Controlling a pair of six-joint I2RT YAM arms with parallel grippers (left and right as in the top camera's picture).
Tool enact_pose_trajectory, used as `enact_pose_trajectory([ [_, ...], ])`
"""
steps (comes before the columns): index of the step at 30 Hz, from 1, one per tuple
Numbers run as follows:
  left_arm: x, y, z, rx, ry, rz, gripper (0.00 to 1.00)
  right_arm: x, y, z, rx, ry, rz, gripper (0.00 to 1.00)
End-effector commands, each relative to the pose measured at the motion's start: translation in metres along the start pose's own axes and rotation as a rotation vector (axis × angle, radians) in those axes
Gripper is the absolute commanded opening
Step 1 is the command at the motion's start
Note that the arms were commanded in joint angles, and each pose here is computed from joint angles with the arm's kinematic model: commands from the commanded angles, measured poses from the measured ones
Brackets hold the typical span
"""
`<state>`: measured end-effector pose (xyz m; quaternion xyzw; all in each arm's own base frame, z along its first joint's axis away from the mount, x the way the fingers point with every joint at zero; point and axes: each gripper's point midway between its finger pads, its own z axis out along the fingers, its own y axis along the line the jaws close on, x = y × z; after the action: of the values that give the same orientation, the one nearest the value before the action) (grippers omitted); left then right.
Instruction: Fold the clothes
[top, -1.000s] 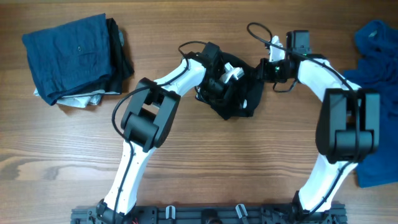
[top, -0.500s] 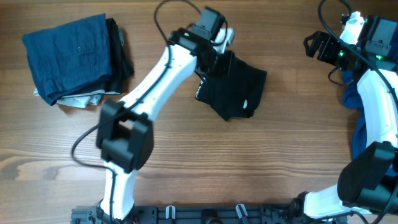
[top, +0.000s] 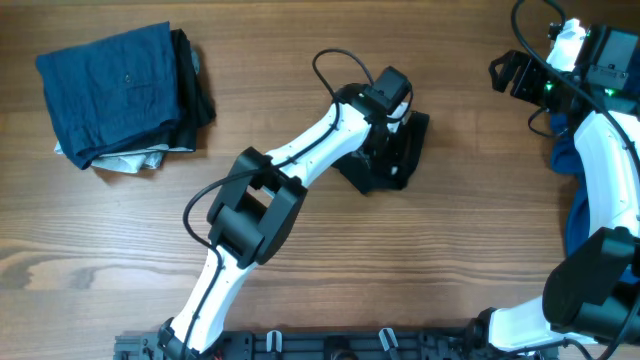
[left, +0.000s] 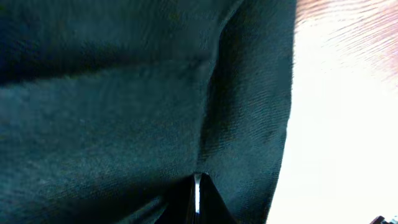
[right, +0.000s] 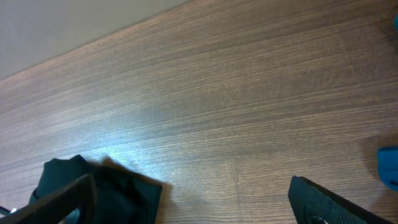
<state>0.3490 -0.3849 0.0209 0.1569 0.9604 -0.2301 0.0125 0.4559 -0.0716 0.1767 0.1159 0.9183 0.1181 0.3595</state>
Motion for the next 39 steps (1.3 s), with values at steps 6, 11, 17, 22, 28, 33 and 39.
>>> enact_pose_trajectory([
  [6,0.047,0.105,0.008,-0.457,0.18,-0.026,0.04,0.001,-0.002,0.004,0.011,0.008,-0.01,0.99],
  [11,0.05,0.198,-0.068,-0.991,0.212,0.021,0.04,0.001,-0.002,0.004,0.011,0.008,-0.01,0.99],
  [17,0.032,0.259,-0.11,-1.064,0.162,-0.108,0.22,0.001,-0.002,0.004,0.011,0.008,-0.01,0.99],
  [22,-0.002,0.246,-0.141,-0.737,0.038,-0.25,0.43,0.001,-0.002,0.004,0.011,0.008,-0.01,0.99],
  [28,-0.028,0.186,-0.21,-0.432,-0.164,-0.298,0.74,0.001,-0.002,0.004,0.011,0.008,-0.01,0.99],
  [33,-0.024,0.131,-0.2,-0.125,-0.12,-0.313,1.0,0.001,-0.002,0.004,0.011,0.008,-0.01,0.99],
  [39,-0.012,0.113,-0.171,-0.139,-0.07,-0.354,1.0,0.001,-0.002,0.004,0.011,0.008,-0.01,1.0],
])
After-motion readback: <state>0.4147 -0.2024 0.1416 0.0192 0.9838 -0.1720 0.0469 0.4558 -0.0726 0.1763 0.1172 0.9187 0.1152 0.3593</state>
